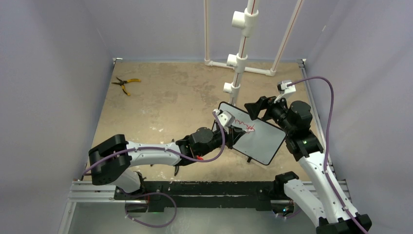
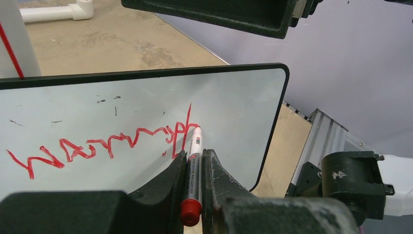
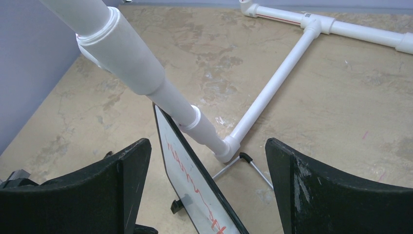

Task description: Write a sentence on the whiteboard

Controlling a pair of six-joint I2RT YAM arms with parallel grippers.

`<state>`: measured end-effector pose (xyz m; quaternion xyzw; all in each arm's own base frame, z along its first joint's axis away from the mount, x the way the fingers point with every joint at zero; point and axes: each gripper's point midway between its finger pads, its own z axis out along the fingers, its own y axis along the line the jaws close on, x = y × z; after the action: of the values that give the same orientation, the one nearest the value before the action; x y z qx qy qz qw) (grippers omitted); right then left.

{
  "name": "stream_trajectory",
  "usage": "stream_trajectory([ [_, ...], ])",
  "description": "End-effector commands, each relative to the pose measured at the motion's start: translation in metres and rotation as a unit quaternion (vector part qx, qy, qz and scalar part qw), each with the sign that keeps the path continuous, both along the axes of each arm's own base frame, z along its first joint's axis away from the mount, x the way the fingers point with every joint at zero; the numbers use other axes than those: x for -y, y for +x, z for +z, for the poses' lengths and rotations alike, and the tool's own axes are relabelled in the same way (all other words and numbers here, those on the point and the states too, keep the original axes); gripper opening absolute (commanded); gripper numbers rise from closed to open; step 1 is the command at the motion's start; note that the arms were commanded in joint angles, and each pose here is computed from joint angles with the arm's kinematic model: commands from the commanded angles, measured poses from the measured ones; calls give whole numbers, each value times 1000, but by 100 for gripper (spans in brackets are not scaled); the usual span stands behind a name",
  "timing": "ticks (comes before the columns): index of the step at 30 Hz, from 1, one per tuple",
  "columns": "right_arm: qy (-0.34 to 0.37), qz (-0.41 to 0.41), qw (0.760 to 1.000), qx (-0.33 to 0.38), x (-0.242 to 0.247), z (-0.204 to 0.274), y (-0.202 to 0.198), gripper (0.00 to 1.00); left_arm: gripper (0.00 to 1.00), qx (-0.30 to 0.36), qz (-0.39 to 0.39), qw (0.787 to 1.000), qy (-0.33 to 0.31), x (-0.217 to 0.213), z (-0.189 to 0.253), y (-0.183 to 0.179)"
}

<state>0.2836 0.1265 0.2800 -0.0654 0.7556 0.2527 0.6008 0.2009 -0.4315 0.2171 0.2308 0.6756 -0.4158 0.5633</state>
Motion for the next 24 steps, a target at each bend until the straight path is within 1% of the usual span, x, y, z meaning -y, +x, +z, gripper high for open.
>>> stream_trajectory([
  [1, 7, -7, 1000, 14, 1, 7, 2, 90, 0, 2, -1, 1000, -24, 6, 10, 2],
  [17, 7, -8, 1000, 15, 1, 8, 2, 90, 0, -27, 2, 1000, -9, -9, -17, -5],
  [21, 7, -8, 1000, 15, 1, 8, 2, 90, 0, -28, 3, 1000, -10, -11, -17, -6],
  [24, 7, -8, 1000, 17, 1, 8, 2, 90, 0, -24, 4, 1000, -18, -12, -8, -6],
])
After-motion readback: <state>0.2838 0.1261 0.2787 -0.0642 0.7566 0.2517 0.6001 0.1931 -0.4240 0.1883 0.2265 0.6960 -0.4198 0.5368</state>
